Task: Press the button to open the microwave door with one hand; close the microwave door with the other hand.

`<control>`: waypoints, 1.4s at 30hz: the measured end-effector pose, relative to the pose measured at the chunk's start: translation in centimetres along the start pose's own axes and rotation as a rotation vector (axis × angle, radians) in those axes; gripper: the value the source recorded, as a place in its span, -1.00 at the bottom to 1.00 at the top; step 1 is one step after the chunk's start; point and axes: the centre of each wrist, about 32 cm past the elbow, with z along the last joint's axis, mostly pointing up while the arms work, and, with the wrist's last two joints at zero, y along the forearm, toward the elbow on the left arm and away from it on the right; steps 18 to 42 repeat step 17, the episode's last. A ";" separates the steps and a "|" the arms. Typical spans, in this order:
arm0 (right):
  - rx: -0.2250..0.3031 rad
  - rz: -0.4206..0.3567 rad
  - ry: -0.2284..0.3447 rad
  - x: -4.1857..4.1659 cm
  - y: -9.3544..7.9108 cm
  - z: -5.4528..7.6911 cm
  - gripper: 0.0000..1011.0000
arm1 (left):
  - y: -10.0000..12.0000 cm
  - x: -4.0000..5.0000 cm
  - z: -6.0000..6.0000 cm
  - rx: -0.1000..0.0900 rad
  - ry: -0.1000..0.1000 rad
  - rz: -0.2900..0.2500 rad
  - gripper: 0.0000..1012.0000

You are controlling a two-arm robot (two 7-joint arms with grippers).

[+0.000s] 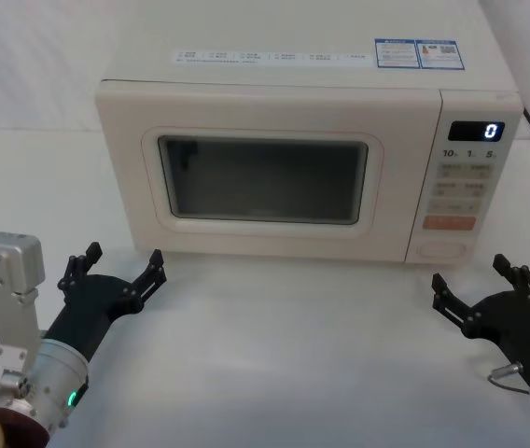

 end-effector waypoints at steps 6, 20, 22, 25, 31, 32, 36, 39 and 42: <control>0.000 0.000 0.000 0.00 0.0 0.0 0.98 | 0.0 0.00 0.0 0.000 0.000 0.000 0.98; 0.000 0.000 0.000 0.00 0.0 0.0 0.98 | 0.0 0.00 0.0 0.000 0.000 0.000 0.98; 0.000 0.000 0.000 0.00 0.0 0.0 0.98 | 0.0 0.00 0.0 0.000 0.000 0.000 0.98; 0.000 0.000 0.000 0.00 0.0 0.0 0.98 | 0.0 0.00 0.0 0.000 0.000 0.000 0.98; 0.000 0.000 0.000 0.00 0.0 0.0 0.98 | 0.0 0.00 0.0 0.000 0.000 0.000 0.98; 0.000 0.000 0.000 0.00 0.0 0.0 0.98 | 0.0 0.00 0.0 0.000 0.000 0.000 0.98; 0.000 0.000 0.000 0.00 0.0 0.0 0.98 | 0.0 0.00 0.0 0.000 0.000 0.000 0.98; 0.000 0.000 0.000 0.00 0.0 0.0 0.98 | 0.0 0.00 0.0 0.000 0.000 0.000 0.98; 0.000 0.000 0.000 0.00 0.0 0.0 0.98 | 0.0 0.00 0.0 0.000 0.000 0.000 0.98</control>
